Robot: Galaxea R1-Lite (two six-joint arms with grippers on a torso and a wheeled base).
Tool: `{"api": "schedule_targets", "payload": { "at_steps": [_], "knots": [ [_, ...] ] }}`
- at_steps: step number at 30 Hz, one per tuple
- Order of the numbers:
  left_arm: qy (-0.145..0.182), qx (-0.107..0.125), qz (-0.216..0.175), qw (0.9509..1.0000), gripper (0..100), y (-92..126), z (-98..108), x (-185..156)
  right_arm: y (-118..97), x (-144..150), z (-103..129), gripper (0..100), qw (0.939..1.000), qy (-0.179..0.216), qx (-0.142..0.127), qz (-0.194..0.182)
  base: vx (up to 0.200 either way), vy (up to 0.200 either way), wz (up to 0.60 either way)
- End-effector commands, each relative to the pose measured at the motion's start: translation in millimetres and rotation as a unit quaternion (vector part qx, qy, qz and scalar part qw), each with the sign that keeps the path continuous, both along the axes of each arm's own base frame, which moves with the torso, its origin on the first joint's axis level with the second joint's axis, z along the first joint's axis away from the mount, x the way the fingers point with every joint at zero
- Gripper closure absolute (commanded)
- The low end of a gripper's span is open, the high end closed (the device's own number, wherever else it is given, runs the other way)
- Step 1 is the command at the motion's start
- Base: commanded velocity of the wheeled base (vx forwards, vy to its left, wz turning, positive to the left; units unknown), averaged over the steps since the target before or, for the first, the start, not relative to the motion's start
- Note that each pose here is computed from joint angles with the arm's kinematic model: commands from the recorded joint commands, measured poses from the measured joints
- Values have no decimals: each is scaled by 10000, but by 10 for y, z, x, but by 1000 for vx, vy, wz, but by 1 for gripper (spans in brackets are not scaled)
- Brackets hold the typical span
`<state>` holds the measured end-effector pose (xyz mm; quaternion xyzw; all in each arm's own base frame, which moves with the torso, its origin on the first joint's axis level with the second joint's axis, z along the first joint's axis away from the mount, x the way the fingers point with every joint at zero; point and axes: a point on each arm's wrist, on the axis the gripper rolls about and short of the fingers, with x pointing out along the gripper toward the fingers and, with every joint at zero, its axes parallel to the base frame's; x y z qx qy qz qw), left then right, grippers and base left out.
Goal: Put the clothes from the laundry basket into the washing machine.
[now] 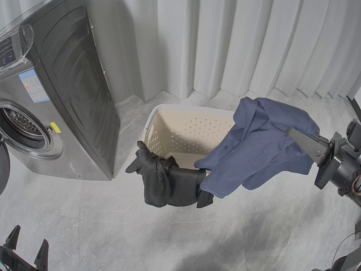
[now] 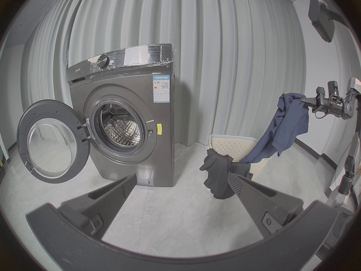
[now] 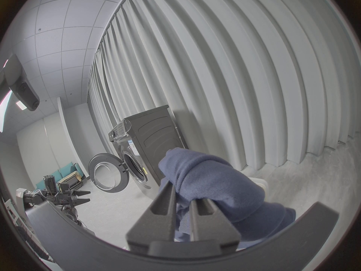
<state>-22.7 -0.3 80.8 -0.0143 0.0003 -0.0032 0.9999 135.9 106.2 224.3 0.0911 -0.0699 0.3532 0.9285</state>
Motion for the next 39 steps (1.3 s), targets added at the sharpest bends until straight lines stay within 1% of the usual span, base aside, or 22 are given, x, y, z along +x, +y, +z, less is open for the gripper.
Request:
{"api": "schedule_targets", "payload": {
  "at_steps": [1, 14, 23, 39],
  "knots": [
    [21, -3, 1, 10000, 0, 0, -47, 3, 11, 11, -12, 100, 10000, 30, -19, 13, 0, 200, 0],
    [21, -19, 1, 10000, 0, 0, -47, 3, 28, 27, -29, 100, 10000, 66, -48, 29, 0, 200, 0],
    [21, -26, 1, 10000, 0, 0, -47, 3, 37, 30, -46, 100, 9999, 93, -76, 106, 0, 200, 0],
    [21, -26, 1, 10000, 0, 0, -47, 3, 49, 22, -33, 100, 9998, 66, -50, 160, 0, 200, 0]
  ]
}}
